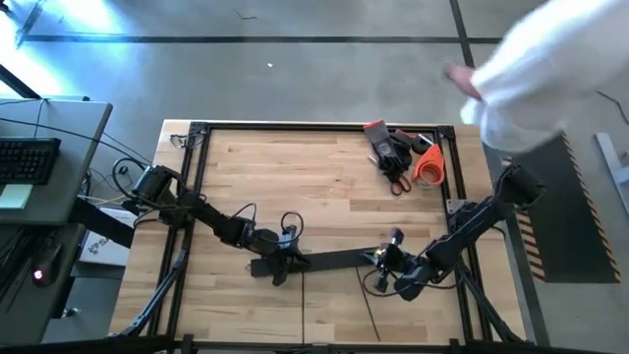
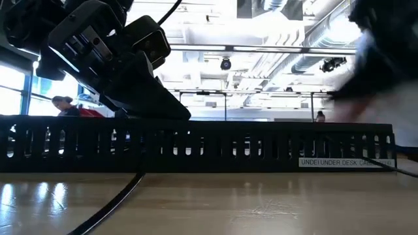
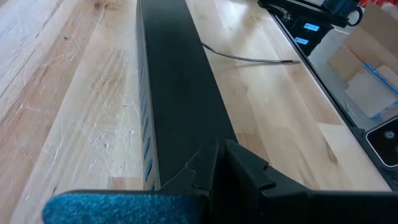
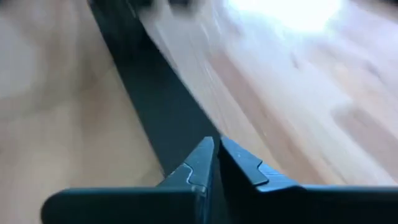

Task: Ziptie cables
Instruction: Close the black cable duct, then move the black cable duct to the center of the table

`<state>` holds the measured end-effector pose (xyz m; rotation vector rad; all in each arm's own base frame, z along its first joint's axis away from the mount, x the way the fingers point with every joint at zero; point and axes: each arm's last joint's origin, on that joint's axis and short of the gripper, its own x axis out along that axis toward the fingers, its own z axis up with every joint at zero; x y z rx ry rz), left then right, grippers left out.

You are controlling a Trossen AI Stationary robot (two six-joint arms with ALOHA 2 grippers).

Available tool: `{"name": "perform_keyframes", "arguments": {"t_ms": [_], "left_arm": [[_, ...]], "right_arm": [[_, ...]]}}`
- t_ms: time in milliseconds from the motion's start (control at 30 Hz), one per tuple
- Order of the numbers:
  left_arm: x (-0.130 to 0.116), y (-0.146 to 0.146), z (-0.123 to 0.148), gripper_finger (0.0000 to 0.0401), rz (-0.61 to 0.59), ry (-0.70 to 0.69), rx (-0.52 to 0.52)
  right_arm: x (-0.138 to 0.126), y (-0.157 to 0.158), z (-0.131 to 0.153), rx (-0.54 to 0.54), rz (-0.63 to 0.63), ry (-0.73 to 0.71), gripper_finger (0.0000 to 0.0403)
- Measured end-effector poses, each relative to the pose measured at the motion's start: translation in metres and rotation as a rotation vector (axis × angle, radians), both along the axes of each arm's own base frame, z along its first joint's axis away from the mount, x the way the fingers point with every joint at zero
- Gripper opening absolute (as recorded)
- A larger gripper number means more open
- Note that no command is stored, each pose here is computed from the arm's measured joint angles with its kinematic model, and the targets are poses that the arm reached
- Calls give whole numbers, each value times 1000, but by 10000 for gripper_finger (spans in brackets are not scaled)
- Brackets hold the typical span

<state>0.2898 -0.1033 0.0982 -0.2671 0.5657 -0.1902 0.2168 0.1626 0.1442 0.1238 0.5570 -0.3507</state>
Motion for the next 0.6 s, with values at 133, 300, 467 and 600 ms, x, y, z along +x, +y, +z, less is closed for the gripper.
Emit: {"name": "perform_keyframes", "arguments": {"t_ms": [133,300,467,600], "left_arm": [[1,3,2,14,4,-2,-5],[0,4,7,13,1,-5,-1],[-12,6,31,2,-15,23,32],[-30,1,58,1,-34,46,48]], "right_arm": [[16,-6,8,9,-22,-33,2],[29,-19,-23,85,-91,57,1],[33,-21,-38,101,-160,60,0],[33,-23,-39,91,-180,52,0]]}}
